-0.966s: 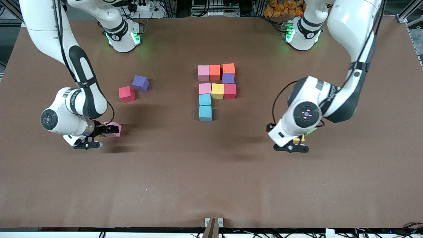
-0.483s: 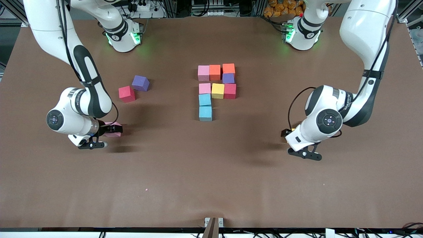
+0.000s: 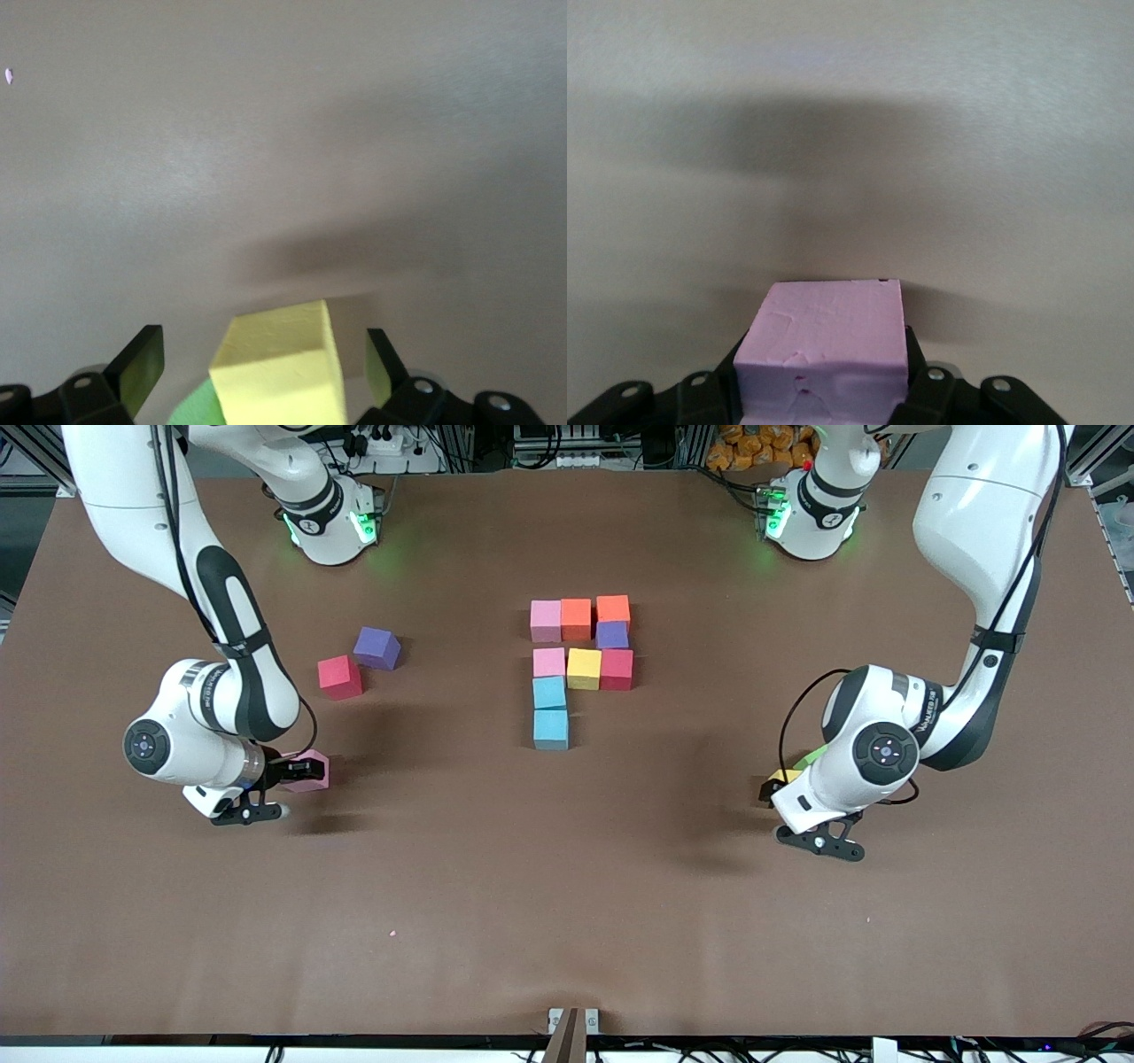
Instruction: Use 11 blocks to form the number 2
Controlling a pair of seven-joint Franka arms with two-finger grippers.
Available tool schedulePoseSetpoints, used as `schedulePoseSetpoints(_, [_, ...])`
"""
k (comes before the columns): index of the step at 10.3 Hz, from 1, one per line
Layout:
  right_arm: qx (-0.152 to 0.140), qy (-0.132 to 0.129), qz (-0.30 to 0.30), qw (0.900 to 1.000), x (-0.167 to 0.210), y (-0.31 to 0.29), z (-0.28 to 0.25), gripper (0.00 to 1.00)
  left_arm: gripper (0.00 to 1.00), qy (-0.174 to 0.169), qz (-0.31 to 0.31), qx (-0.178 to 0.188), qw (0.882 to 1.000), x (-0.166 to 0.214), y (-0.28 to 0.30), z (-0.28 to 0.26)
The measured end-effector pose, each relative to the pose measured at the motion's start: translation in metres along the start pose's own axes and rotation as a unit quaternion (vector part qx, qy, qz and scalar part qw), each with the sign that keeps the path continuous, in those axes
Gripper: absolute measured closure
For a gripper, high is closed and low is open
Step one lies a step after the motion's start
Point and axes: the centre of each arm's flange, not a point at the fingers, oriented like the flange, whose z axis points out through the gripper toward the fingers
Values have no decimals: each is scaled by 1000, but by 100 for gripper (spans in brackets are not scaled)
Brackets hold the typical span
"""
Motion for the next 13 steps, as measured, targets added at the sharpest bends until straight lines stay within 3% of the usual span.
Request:
schedulePoseSetpoints(3, [-2,-1,-96,995,7,-25,-3,38,0,-4,-11,-3,1000,-7,-14,11])
schedulePoseSetpoints(5, [-5,-10,-199,980,16,-85,-7,38,0,-8,-38,-5,999,-8,-6,14])
schedulePoseSetpoints(7, [-8,-3,-306,952,28,-139,-25,38,0,-12,-60,-6,998,-9,3,19])
schedulePoseSetpoints(9, [-12,7,-403,915,38,-190,-44,38,0,-22,-62,-7,998,-13,3,30])
schedulePoseSetpoints(13, [-29,30,-524,851,26,-349,-61,38,0,-31,-61,-9,998,-17,5,40])
